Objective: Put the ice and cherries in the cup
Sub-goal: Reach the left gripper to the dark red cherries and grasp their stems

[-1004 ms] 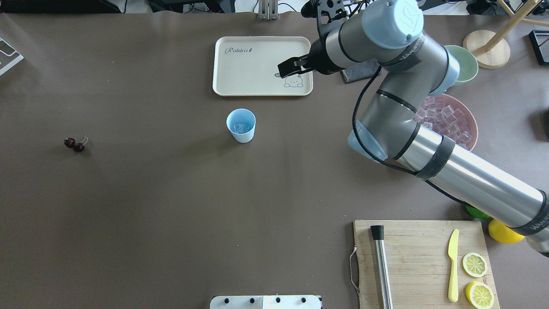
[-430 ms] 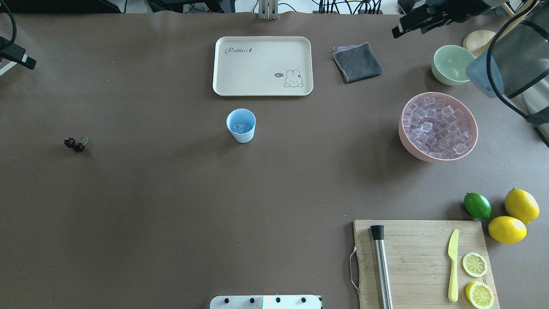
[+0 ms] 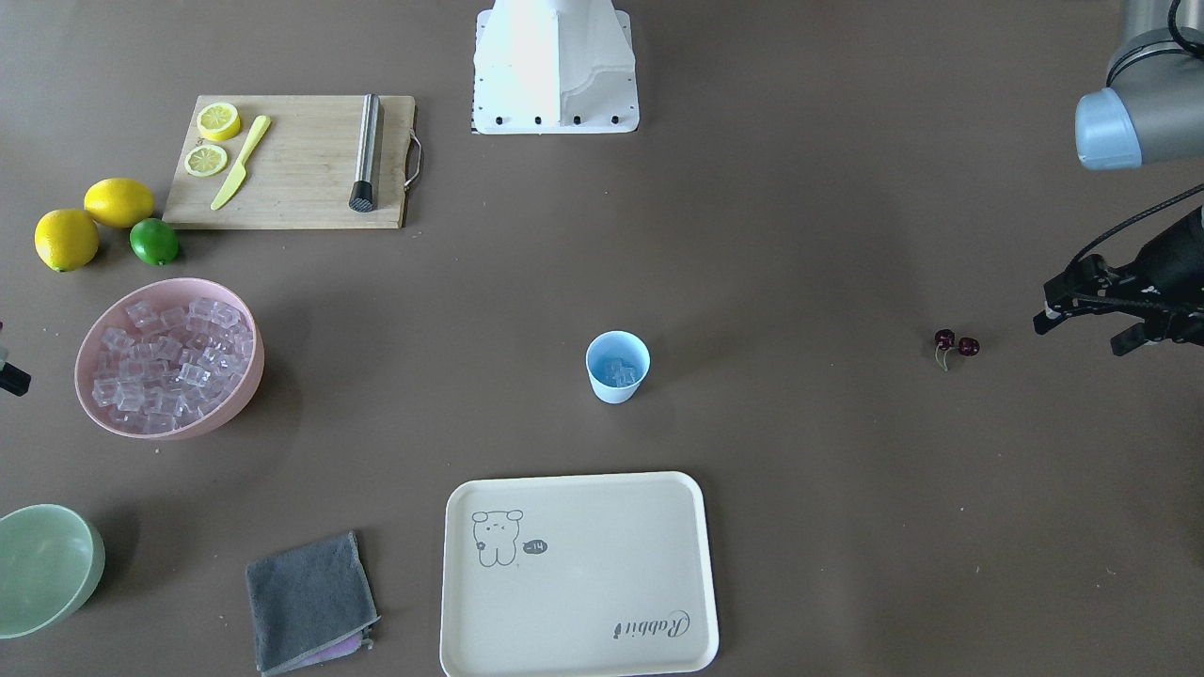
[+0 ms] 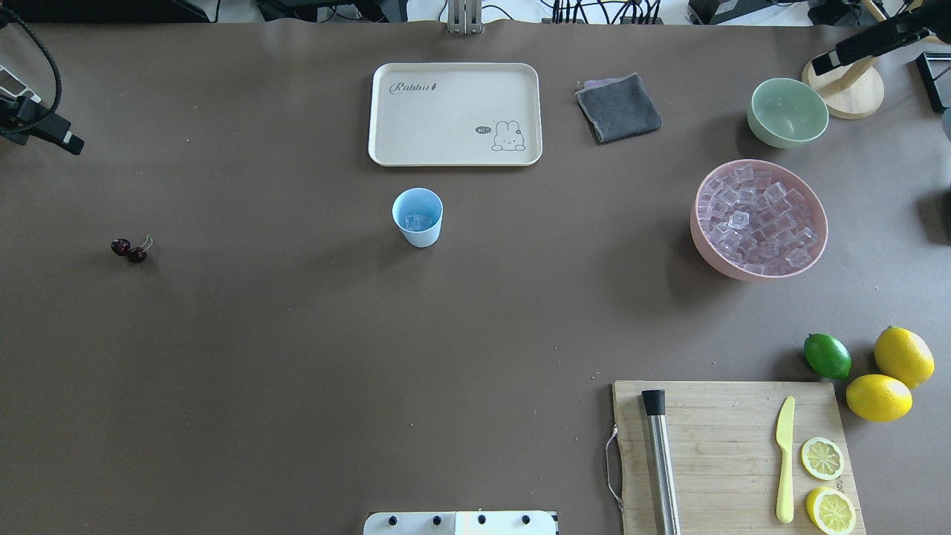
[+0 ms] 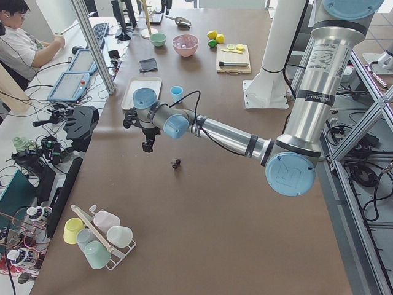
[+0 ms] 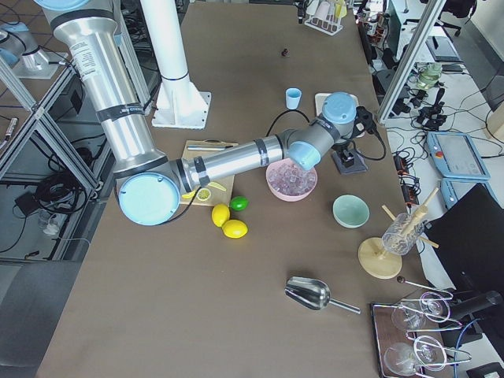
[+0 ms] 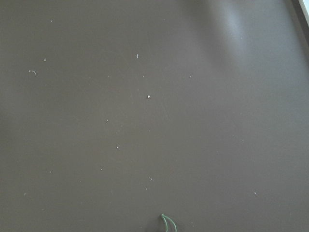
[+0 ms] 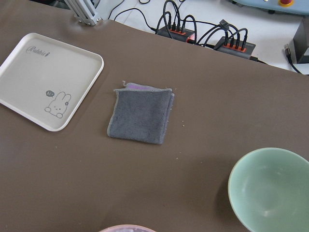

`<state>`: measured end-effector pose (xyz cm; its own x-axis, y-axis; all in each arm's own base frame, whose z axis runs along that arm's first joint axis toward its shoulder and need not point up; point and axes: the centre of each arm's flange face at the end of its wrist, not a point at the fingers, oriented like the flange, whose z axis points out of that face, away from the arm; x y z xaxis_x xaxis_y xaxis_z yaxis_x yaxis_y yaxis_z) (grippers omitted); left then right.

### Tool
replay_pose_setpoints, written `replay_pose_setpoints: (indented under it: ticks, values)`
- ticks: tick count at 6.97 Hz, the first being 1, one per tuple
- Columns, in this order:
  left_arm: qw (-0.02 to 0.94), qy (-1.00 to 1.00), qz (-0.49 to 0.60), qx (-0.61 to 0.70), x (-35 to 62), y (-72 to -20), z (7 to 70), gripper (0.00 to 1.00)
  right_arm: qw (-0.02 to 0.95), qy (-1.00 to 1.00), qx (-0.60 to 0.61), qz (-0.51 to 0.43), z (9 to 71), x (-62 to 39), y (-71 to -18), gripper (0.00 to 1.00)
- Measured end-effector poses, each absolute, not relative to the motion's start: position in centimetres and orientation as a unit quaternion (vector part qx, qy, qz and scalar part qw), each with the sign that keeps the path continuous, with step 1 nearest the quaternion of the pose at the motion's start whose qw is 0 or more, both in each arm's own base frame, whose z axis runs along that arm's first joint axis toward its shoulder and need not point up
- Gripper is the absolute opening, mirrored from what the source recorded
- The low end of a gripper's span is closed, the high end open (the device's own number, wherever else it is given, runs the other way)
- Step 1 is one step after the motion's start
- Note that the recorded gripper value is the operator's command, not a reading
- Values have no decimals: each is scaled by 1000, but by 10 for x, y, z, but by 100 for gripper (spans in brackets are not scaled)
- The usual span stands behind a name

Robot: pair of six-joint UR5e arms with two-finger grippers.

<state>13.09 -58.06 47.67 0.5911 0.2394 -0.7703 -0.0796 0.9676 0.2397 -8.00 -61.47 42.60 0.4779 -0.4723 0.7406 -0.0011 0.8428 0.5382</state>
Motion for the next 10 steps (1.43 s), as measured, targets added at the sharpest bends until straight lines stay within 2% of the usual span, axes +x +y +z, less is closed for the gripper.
replay_pose_setpoints:
  ticks: [1, 2, 3, 4, 10]
  values:
    - [889, 441, 90, 78, 135, -575, 500, 74, 828, -481, 243, -154, 452, -67, -606, 100]
    - [889, 442, 95, 75, 141, -567, 524, 74, 831, -475, 244, -155, 466, -56, -600, 100]
    - [886, 444, 108, 77, 152, -559, 546, 66, 834, -471, 246, -151, 479, -44, -591, 100]
    - [884, 444, 122, 83, 165, -553, 560, 63, 836, -467, 247, -151, 489, -36, -583, 100]
    - [887, 411, 184, 102, 239, -531, 579, 66, 841, -458, 244, -149, 508, -28, -569, 100]
